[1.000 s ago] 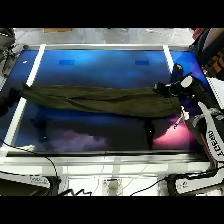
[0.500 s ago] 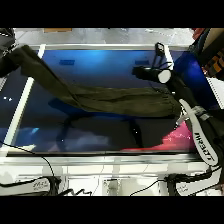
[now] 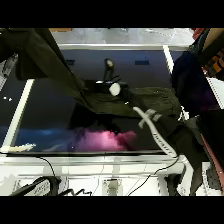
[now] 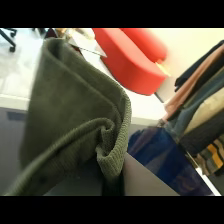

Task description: Fold the clothes and pants, and hang the long-sleeved shirts on hangers.

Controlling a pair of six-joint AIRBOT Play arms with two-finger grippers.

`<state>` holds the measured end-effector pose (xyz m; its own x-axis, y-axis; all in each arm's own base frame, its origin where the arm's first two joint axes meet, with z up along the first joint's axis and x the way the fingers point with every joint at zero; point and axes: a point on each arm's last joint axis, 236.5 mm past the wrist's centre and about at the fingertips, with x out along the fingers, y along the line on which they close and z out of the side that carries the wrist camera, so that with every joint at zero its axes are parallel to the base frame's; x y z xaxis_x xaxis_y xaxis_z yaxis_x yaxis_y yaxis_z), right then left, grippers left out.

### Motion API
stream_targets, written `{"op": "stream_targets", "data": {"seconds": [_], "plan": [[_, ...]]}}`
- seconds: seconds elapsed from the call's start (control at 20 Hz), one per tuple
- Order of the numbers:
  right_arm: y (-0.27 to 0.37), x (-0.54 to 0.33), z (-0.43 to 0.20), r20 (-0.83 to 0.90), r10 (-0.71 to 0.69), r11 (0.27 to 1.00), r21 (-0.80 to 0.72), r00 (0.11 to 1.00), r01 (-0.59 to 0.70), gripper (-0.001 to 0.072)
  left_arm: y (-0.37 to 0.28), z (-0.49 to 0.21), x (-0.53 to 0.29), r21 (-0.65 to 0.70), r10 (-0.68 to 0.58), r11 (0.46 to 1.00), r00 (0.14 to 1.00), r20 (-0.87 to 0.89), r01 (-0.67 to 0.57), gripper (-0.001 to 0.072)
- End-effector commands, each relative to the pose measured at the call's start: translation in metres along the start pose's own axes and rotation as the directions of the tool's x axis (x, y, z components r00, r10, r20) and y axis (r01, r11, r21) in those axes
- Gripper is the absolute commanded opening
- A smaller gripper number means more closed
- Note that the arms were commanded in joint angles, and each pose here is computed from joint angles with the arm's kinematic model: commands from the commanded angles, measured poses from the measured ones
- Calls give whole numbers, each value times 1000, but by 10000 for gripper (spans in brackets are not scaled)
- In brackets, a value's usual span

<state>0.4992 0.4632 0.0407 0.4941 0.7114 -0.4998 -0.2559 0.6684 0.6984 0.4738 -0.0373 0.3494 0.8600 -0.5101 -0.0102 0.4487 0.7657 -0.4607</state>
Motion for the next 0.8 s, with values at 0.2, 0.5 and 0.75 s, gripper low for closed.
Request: {"op": "stream_targets", "data": {"seconds": [0.2, 0.5, 0.75], "plan": [[28, 22, -83, -235, 4, 992, -120, 972, -33, 36, 21, -41, 20, -86, -39, 996, 992, -116, 29, 27], [-118, -75, 4, -297, -352, 926, -247, 888, 285, 36, 29, -108, 53, -238, -135, 969, 954, -270, 69, 26], [-188, -163, 87, -213, -423, 906, -97, 881, 411, 36, -40, -221, 111, -342, -318, 924, 837, -446, 169, 26]]}}
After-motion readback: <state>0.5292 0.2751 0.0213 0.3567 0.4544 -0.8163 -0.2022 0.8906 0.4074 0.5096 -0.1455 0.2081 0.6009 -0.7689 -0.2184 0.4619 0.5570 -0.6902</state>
